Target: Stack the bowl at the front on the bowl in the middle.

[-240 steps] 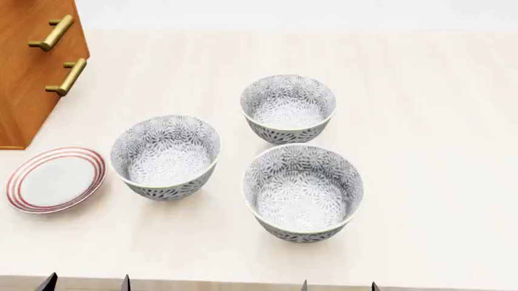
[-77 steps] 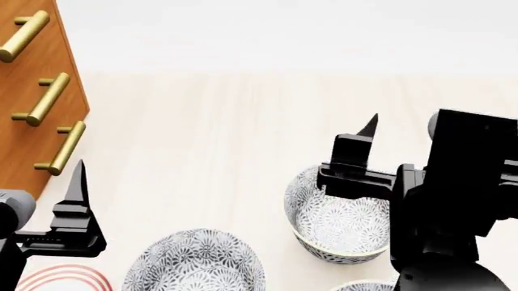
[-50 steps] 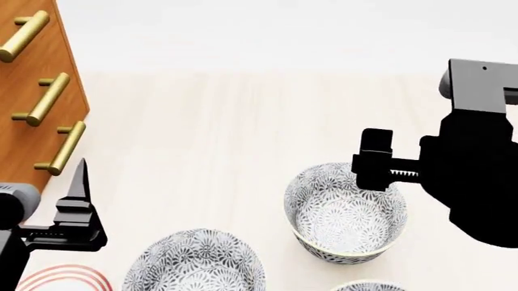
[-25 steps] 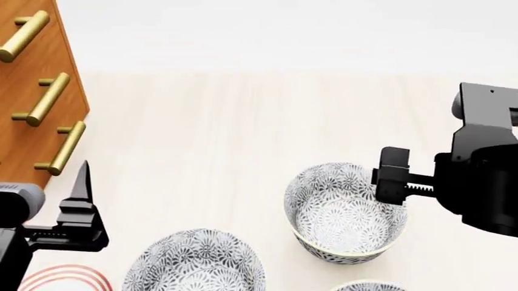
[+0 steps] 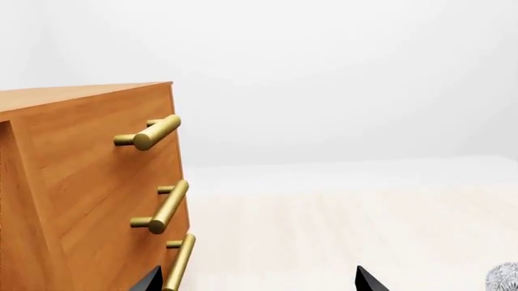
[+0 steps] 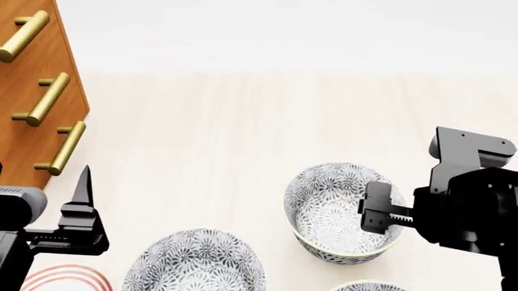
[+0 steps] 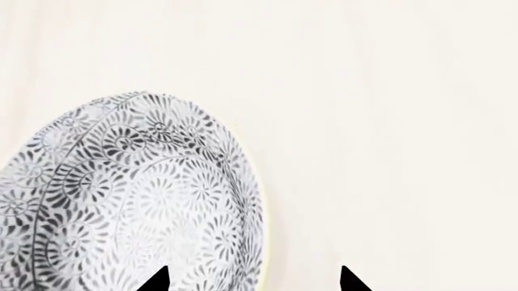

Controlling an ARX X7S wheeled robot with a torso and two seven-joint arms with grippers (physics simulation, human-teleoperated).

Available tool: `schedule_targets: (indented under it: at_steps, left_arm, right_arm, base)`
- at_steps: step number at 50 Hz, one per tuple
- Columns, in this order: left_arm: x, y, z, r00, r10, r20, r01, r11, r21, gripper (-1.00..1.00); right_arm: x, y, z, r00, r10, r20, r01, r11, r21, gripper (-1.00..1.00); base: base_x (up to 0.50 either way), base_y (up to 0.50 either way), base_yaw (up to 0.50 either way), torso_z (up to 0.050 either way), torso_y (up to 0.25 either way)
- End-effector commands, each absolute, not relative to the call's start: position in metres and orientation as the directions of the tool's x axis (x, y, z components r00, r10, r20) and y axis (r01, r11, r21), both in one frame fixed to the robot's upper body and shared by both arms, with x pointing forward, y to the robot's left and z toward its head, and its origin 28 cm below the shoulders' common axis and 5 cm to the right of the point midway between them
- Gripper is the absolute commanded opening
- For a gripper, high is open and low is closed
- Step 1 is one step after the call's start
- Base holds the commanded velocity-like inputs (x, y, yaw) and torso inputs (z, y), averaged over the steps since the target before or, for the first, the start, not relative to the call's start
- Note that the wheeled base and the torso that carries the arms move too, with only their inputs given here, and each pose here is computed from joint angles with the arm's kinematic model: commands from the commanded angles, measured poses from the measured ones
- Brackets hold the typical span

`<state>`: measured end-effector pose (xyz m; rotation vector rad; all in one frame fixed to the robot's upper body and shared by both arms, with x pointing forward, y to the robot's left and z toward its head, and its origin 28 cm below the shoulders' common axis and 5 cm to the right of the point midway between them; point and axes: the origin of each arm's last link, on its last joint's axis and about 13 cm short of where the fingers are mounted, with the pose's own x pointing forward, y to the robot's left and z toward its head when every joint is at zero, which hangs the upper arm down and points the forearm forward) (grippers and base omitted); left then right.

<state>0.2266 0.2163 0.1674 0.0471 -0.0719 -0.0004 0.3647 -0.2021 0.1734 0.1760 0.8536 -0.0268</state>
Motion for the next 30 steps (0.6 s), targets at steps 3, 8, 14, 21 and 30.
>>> schedule_targets:
  at_steps: [3,8,14,21,30]
  left_arm:
    - [0.228,0.216,0.166,0.998,-0.003,0.068,0.000,0.999,0.048,1.00]
    - [0.228,0.217,0.165,0.998,-0.005,0.065,0.001,0.999,0.051,1.00]
    - [0.228,0.217,0.165,0.998,-0.001,0.064,-0.002,0.999,0.050,1.00]
    - [0.228,0.217,0.164,0.998,-0.002,0.064,-0.001,0.999,0.051,1.00]
    - [0.228,0.217,0.164,0.998,0.000,0.064,-0.003,0.999,0.051,1.00]
  right_arm:
    - [0.371,-0.200,0.157,0.638,0.063,-0.767,0.078,0.986,0.146,1.00]
    - [0.373,-0.197,0.150,0.630,0.069,-0.774,0.071,0.987,0.146,1.00]
    - [0.374,-0.195,0.150,0.634,0.057,-0.772,0.061,0.990,0.124,-1.00]
    - [0.374,-0.195,0.149,0.637,0.050,-0.769,0.060,0.992,0.114,-1.00]
    - [0.375,-0.194,0.152,0.648,0.040,-0.761,0.058,0.993,0.102,-1.00]
  base:
    - [0.00,0.00,0.00,0.000,0.000]
    - [0.00,0.00,0.00,0.000,0.000]
    - [0.00,0.00,0.00,0.000,0.000]
    - [0.00,0.00,0.00,0.000,0.000]
    - [0.00,0.00,0.00,0.000,0.000]
